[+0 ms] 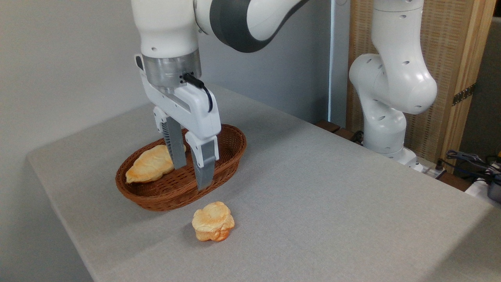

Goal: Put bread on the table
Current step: 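Open the gripper to release the roll and raise it away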

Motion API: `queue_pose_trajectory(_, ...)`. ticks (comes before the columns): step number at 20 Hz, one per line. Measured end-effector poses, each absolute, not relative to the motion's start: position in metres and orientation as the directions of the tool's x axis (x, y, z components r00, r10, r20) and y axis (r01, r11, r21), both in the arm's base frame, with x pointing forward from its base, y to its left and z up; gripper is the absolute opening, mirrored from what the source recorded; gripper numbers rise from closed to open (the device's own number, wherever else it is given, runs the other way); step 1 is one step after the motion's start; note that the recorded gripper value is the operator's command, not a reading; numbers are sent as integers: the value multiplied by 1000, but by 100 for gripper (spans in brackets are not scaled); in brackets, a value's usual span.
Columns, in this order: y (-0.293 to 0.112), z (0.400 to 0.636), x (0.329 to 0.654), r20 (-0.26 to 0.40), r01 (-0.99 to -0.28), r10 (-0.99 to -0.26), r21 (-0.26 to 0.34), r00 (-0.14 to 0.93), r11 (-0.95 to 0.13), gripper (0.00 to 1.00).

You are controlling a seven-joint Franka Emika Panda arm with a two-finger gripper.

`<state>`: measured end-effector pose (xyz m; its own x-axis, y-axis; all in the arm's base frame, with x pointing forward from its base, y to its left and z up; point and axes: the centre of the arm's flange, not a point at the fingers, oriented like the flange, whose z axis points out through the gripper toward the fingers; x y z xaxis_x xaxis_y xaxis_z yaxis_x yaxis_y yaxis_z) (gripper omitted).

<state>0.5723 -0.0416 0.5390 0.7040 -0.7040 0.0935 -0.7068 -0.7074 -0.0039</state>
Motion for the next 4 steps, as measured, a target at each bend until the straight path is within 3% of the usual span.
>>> queue_pose_trajectory(4, -45, 554, 572, 121, -677, -674, -19, 728, -735, 100)
